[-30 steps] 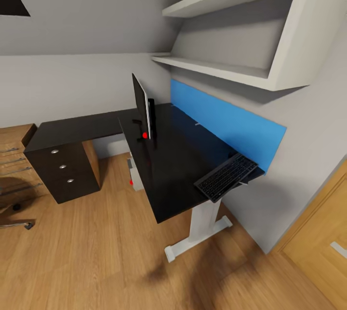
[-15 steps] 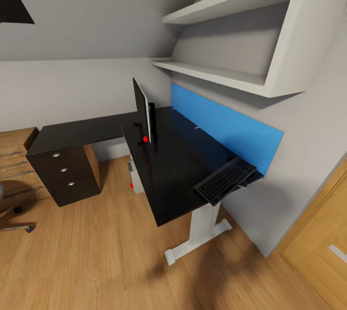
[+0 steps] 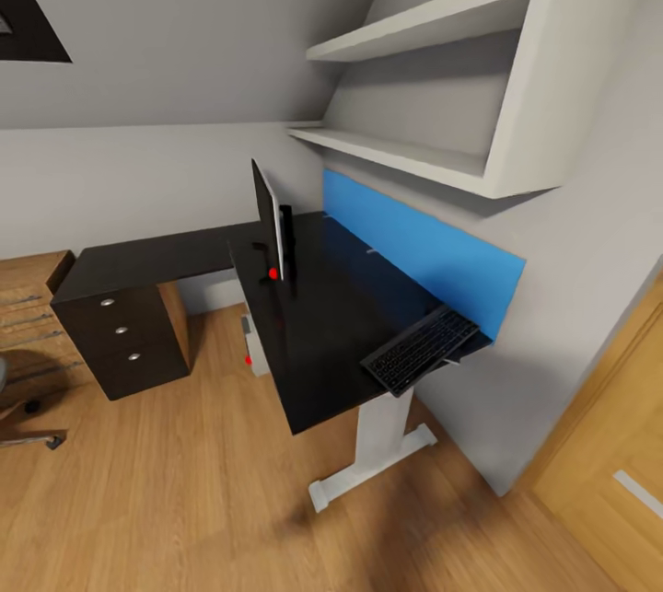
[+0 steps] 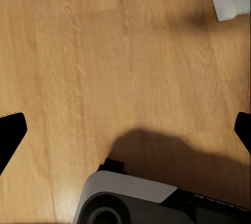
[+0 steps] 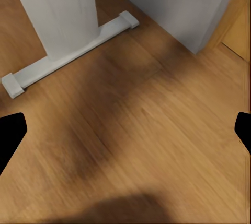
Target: In the bedroom, organize the workspace by keeping the computer under the desk, ensuring the monitor is on the desk, placing the keyboard on the desk next to the monitor, placing the mouse on the desk next to the keyboard, moving the folder from the swivel chair onto the desk next to the mouse, stacking the notebook on top of the folder with the pen on top of the notebook, and positioning the swivel chair next to the desk.
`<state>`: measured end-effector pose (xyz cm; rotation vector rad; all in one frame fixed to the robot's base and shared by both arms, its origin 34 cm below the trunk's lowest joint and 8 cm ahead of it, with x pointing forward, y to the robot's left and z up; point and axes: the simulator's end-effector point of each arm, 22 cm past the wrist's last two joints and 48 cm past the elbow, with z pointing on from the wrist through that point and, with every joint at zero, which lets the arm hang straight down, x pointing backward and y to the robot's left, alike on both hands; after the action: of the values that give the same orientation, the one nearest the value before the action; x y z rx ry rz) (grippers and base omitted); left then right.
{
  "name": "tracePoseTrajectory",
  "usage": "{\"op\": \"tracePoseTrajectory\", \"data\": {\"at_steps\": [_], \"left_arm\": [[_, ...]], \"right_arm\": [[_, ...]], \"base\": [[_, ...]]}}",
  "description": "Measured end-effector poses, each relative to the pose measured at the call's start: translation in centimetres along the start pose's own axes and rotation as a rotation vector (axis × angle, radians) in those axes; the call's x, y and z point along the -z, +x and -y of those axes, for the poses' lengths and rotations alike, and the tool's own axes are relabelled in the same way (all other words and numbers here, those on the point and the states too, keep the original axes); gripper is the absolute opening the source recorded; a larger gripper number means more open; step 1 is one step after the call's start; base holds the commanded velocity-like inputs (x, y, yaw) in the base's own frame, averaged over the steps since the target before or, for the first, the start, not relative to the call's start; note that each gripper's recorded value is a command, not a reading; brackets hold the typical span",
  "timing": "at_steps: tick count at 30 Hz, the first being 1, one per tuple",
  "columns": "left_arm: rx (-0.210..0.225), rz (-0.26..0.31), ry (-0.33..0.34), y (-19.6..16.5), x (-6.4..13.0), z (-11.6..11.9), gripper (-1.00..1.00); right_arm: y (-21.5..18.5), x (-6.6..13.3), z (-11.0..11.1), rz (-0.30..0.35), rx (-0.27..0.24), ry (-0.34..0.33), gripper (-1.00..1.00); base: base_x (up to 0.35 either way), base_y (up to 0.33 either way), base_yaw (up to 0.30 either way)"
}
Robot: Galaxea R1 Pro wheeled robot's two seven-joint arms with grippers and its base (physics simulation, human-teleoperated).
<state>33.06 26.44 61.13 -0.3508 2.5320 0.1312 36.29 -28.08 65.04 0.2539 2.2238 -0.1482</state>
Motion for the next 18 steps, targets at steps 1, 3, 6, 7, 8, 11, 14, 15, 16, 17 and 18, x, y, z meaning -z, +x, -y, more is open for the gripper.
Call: {"op": "tracePoseTrajectory", "data": {"at_steps": [1, 3, 6, 7, 8, 11, 14, 15, 16, 17, 18], "left_arm": [[0.000, 0.001, 0.001, -0.1, 0.1, 0.0, 1.00], [0.000, 0.004, 0.002, -0.3, 0.3, 0.1, 1.00], [0.001, 0.008, 0.003, -0.5, 0.6, 0.1, 1.00], [0.001, 0.010, 0.004, -0.6, 0.7, 0.1, 1.00], [0.001, 0.011, 0.004, -0.7, 0.8, 0.1, 1.00], [0.002, 0.019, 0.005, -1.1, 1.1, 0.1, 1.00], [0.004, 0.026, 0.006, -1.4, 1.4, 0.1, 1.00], [0.004, 0.028, 0.006, -1.5, 1.5, 0.1, 1.00], [0.005, 0.029, 0.006, -1.6, 1.6, 0.1, 1.00], [0.005, 0.031, 0.007, -1.7, 1.7, 0.1, 1.00], [0.005, 0.032, 0.007, -1.7, 1.7, 0.1, 1.00]], "right_arm": [[-0.1, 0.1, 0.0, 0.001, 0.000, 0.000, 1.00], [-0.4, 0.2, 0.0, 0.004, -0.001, -0.001, 1.00], [-0.7, 0.4, 0.0, 0.008, -0.001, -0.001, 1.00], [-0.8, 0.5, 0.0, 0.010, -0.002, -0.001, 1.00], [-1.0, 0.6, 0.0, 0.012, -0.003, -0.001, 1.00], [-1.3, 0.8, 0.0, 0.017, -0.003, -0.001, 1.00], [-1.7, 1.0, 0.0, 0.022, -0.004, -0.001, 1.00], [-1.8, 1.1, 0.0, 0.024, -0.005, -0.002, 1.00], [-1.9, 1.1, 0.0, 0.025, -0.005, -0.002, 1.00], [-2.0, 1.2, 0.0, 0.026, -0.006, -0.002, 1.00], [-2.1, 1.3, 0.0, 0.028, -0.006, -0.002, 1.00]], "base": [[-0.113, -0.305, 0.000], [-0.114, -0.313, 0.000], [-0.115, -0.321, 0.000], [-0.107, -0.325, 0.000], [-0.093, -0.321, 0.000], [-0.046, -0.230, 0.000], [-0.020, -0.107, 0.000], [-0.012, -0.067, 0.000], [-0.010, -0.054, 0.000], [-0.008, -0.043, 0.000], [-0.006, -0.034, 0.000]]}}
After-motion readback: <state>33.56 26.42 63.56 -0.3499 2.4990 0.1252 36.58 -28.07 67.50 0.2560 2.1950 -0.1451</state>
